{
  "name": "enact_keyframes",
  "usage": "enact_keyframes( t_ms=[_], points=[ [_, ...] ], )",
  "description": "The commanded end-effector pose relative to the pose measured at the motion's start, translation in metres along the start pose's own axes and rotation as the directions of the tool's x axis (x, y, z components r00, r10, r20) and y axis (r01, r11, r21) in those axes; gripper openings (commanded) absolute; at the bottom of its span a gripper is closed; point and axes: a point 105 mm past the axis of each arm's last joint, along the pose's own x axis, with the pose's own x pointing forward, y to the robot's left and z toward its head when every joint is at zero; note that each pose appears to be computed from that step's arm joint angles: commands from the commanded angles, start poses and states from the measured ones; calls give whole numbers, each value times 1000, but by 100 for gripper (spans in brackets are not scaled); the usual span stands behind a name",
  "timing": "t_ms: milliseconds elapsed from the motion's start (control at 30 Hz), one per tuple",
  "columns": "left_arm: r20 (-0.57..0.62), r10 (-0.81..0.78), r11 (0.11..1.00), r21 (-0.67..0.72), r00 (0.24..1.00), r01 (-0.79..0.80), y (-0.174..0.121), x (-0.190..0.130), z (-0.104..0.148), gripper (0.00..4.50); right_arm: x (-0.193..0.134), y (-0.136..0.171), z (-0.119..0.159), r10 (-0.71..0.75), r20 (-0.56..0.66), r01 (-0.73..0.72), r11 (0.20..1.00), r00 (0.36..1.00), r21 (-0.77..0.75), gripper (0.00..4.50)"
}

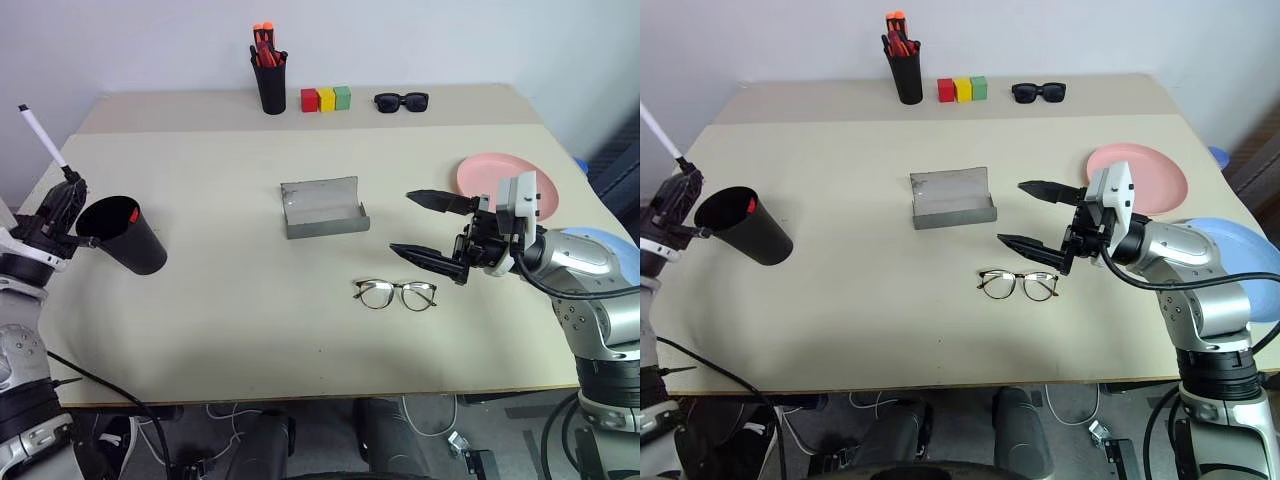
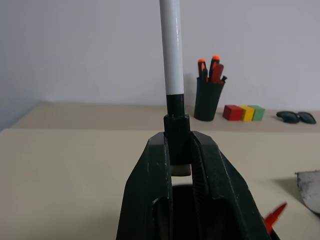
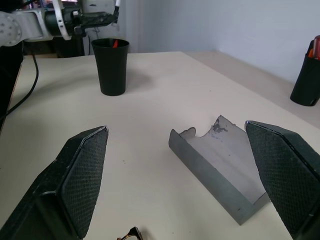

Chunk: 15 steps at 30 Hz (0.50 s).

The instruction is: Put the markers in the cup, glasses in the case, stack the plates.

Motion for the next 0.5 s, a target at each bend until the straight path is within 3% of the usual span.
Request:
enact_keyframes(
  t_ms=[33,67,167,367,500],
  points=[
    [31,-40,999,23,999,39,-11,4,12,4,1,2,12,8,20,-7,998,1000,-55,450],
    [31,-43,999,22,999,42,-13,5,12,4,1,2,12,9,21,-7,998,1000,-55,450],
    [29,-44,999,21,999,43,-17,7,11,137,2,2,13,9,24,-8,998,1000,-55,450],
    [31,-38,999,18,999,38,-17,5,12,444,3,2,15,14,28,-12,998,1000,-54,450],
    [39,-46,999,26,998,45,-19,9,18,444,3,1,15,11,29,-9,998,1000,-55,450]
  ],
)
